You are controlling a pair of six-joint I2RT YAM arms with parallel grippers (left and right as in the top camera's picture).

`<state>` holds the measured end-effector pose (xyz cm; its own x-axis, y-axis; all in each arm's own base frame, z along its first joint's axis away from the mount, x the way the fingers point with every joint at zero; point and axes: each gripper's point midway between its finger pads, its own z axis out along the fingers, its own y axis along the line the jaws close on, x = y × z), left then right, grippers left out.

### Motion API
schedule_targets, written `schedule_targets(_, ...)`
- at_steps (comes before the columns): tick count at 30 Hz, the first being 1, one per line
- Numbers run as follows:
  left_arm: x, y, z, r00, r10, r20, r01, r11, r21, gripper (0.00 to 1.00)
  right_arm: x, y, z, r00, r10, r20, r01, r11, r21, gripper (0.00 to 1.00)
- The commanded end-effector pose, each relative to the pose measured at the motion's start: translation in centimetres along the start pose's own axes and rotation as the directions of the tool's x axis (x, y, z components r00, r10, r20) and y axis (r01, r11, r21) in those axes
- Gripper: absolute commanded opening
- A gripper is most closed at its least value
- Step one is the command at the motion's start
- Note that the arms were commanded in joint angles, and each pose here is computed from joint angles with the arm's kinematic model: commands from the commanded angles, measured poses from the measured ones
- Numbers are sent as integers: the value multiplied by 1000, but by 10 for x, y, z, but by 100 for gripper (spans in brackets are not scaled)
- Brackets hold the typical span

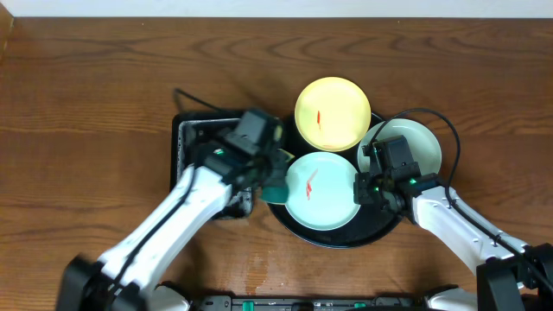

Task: Clean dirty plates on tray and stack at the side
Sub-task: 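Scrub the held pale green plate with the sponge in the left gripper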

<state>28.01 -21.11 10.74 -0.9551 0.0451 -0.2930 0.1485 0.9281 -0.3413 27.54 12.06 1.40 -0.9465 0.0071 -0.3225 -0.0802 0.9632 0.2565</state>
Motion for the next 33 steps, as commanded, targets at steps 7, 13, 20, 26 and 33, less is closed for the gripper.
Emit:
schedule_targets(7, 26, -51, 91, 984, -112, -135, 127, 986, 105, 7, -6, 2, -3, 999, -35, 19, 35, 999, 11, 1)
schedule_targets(13, 48, -58, 135, 970, -127, -205, 150, 983, 102, 7, -6, 2, -3, 999, -35, 18, 34, 999, 12, 1)
schedule_targets(20, 59, 33, 130, 933, -318, -168, 259, 919, -298, 8, 1, 0, -3, 999, -31, -10, 31, 999, 21, 1)
schedule_targets(26, 47, 75, 101, 890, -428, -158, 324, 837, -442, 7, 5, -3, -3, 999, -29, -25, 30, 999, 35, 1)
schedule_targets(33, 29, 67, 108, 930, -340, -143, 265, 886, -380, 7, 6, -5, -3, 999, -31, -27, 32, 999, 42, 1)
